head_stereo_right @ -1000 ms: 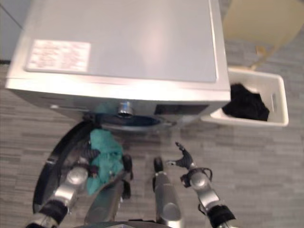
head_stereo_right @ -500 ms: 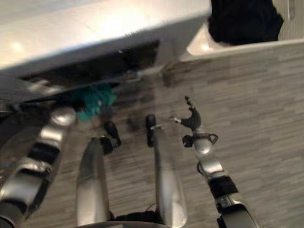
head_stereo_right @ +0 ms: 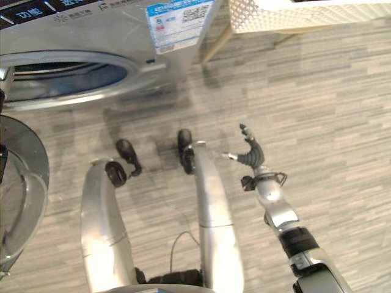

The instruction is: Grab the laundry basket,head to the washer,open it,put in the laundry and shut it.

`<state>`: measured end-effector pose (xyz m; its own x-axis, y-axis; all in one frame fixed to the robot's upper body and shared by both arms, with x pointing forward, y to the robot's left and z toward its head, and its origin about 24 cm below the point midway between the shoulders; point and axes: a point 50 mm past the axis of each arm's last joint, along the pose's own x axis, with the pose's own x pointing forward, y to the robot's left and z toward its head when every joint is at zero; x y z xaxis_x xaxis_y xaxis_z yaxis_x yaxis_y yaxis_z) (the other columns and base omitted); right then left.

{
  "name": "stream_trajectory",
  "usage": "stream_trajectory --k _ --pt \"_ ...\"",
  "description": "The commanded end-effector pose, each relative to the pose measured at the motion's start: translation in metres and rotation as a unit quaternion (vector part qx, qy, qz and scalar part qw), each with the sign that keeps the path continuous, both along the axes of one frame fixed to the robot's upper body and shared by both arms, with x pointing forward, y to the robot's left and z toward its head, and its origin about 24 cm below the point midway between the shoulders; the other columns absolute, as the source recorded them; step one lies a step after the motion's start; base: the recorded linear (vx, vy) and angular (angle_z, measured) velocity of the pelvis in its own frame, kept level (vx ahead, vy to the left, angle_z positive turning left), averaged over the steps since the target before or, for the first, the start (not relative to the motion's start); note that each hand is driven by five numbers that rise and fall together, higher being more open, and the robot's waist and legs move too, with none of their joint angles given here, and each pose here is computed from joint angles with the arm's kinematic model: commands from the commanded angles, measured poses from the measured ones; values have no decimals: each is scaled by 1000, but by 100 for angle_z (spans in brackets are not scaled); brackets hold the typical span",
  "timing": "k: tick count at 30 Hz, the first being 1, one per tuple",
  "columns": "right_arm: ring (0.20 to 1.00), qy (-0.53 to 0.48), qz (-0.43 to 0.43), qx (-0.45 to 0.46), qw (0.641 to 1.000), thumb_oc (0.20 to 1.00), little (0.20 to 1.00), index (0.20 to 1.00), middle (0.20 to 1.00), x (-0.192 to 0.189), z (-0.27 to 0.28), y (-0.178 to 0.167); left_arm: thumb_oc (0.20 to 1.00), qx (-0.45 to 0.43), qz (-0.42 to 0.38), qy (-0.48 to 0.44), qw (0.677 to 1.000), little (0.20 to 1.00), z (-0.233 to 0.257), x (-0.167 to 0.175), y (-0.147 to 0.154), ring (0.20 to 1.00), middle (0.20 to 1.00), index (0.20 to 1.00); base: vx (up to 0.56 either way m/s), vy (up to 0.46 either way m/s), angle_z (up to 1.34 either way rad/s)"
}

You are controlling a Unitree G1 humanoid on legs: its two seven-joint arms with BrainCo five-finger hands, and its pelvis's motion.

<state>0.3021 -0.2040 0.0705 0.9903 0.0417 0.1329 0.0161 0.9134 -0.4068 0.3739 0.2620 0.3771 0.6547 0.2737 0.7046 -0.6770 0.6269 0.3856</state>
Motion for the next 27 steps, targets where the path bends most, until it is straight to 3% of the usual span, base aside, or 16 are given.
stream_trajectory --k 1,5,11,13,17,18,19,27 --pt "1000 6 18 22 1000 1000 1000 1000 1000 -14 -9 6 1000 21 -26 35 999 1000 -24 3 2 1000 1000 1000 -25 -19 10" --pt "1000 15 16 16 1000 1000 1000 1000 1000 -14 -13 4 1000 44 -49 89 994 1000 -61 11 -6 1000 1000 1000 -45 -13 12" --pt "1000 30 -3 16 999 1000 1000 1000 1000 -14 -21 3 1000 -19 -121 121 985 1000 -129 7 -20 1000 1000 1000 -57 -29 29" --pt "1000 50 -17 7 999 1000 1000 1000 1000 -16 -31 1 1000 -64 -153 182 969 1000 -199 -7 -31 1000 1000 1000 -23 -28 21" --pt "1000 93 -41 2 995 1000 1000 1000 1000 -23 -51 -5 1000 -148 -192 269 932 1000 -284 -40 -46 1000 1000 1000 40 -20 10" --pt "1000 94 -41 1 995 1000 1000 1000 1000 -23 -51 -5 1000 -148 -192 270 932 1000 -285 -41 -46 1000 1000 1000 105 -31 21" --pt "1000 126 -53 -7 991 1000 1000 1000 1000 -31 -65 -11 1000 -181 -194 320 909 1000 -323 -61 -49 1000 1000 1000 114 -46 26" --pt "1000 233 -96 27 967 1000 1000 1000 1000 -68 -115 -20 1000 -297 -127 475 819 1000 -429 -146 -42 1000 1000 1000 110 -35 9"
